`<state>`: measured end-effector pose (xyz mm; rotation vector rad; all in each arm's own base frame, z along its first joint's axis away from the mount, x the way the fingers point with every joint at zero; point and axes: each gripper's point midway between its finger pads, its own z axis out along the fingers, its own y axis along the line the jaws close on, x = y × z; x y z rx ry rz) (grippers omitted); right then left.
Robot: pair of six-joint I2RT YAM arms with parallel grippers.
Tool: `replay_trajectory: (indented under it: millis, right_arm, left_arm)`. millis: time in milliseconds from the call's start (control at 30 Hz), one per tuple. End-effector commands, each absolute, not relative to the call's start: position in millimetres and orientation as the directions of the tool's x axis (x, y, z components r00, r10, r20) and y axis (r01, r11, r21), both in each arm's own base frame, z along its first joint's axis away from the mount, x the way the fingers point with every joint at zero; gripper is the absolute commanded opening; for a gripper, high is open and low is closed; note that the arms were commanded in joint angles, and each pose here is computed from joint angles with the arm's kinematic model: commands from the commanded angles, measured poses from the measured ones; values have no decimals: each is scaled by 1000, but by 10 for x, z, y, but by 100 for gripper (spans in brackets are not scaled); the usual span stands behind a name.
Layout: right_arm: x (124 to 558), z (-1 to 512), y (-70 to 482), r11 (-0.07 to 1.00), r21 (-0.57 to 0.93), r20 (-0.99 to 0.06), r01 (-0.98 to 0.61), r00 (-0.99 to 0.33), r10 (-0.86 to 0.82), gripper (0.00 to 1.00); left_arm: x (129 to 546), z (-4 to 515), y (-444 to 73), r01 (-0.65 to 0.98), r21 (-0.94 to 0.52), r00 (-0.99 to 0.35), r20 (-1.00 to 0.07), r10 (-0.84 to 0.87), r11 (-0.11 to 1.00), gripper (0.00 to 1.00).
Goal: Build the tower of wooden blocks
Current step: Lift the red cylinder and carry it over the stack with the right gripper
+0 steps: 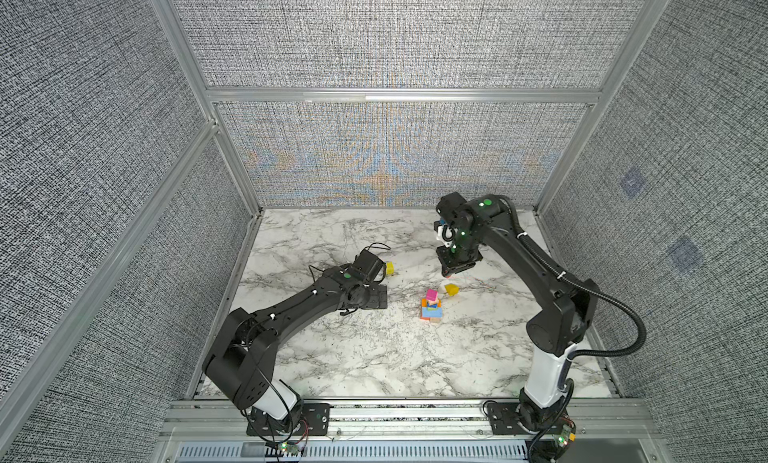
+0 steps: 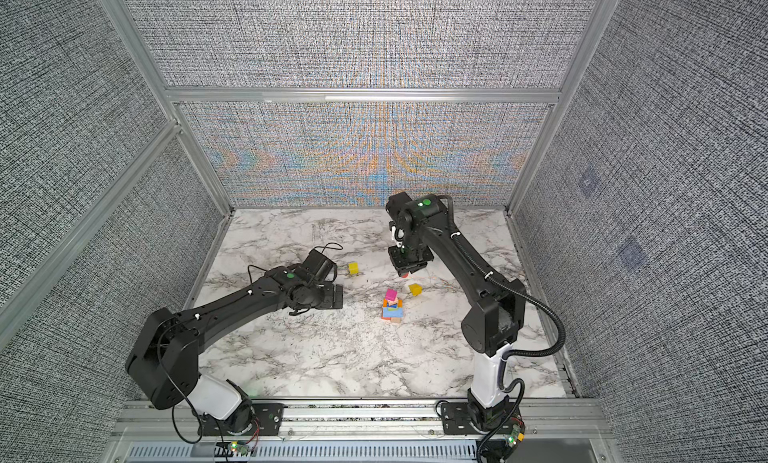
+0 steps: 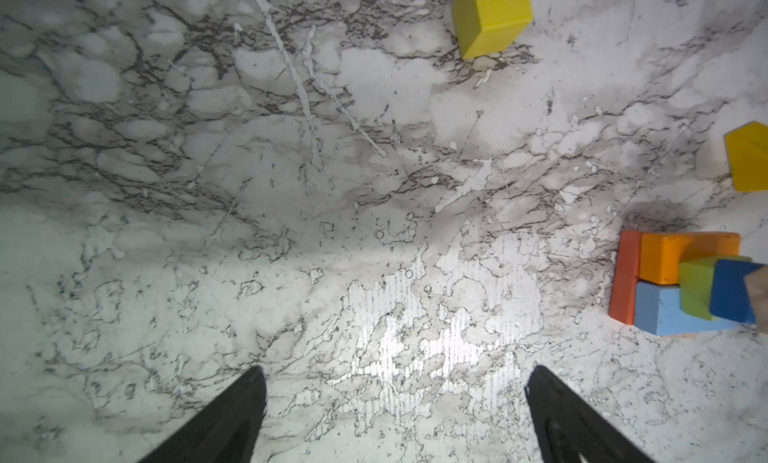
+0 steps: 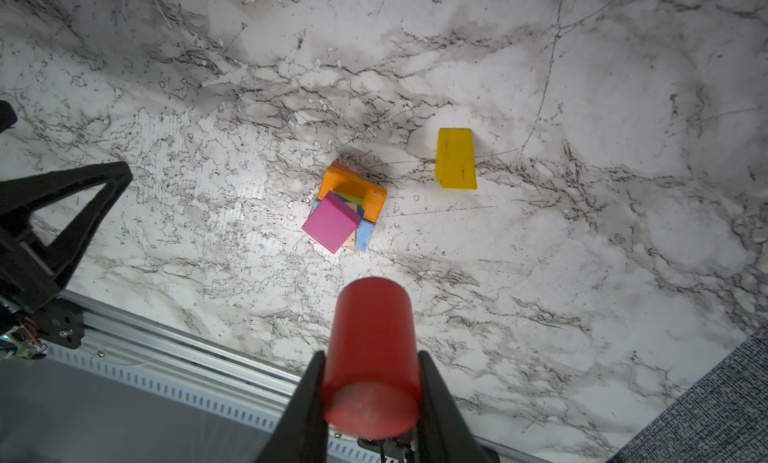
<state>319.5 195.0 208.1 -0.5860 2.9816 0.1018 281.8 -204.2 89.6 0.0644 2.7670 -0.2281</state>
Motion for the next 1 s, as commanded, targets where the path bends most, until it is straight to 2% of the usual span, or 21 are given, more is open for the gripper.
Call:
replay_trajectory:
  millis: [0,333,967]
  right_arm:
    - [3080,2075,1957,913,14,-50,-408,-912,-407,1]
    - [2951,1828,2176,874,-2,48,-486,-873,-486,1]
    - [2945,1583,2281,861,7,101,-509,-856,-507,1]
  left_arm:
    - [2837,891,-1986,54,-148,-929,-369,-4,988,99]
    - [2821,758,-1937,38,-158,-935,-353,-20,987,99]
    - [2801,673,-1951,36,-171,-940,-341,-24,985,99]
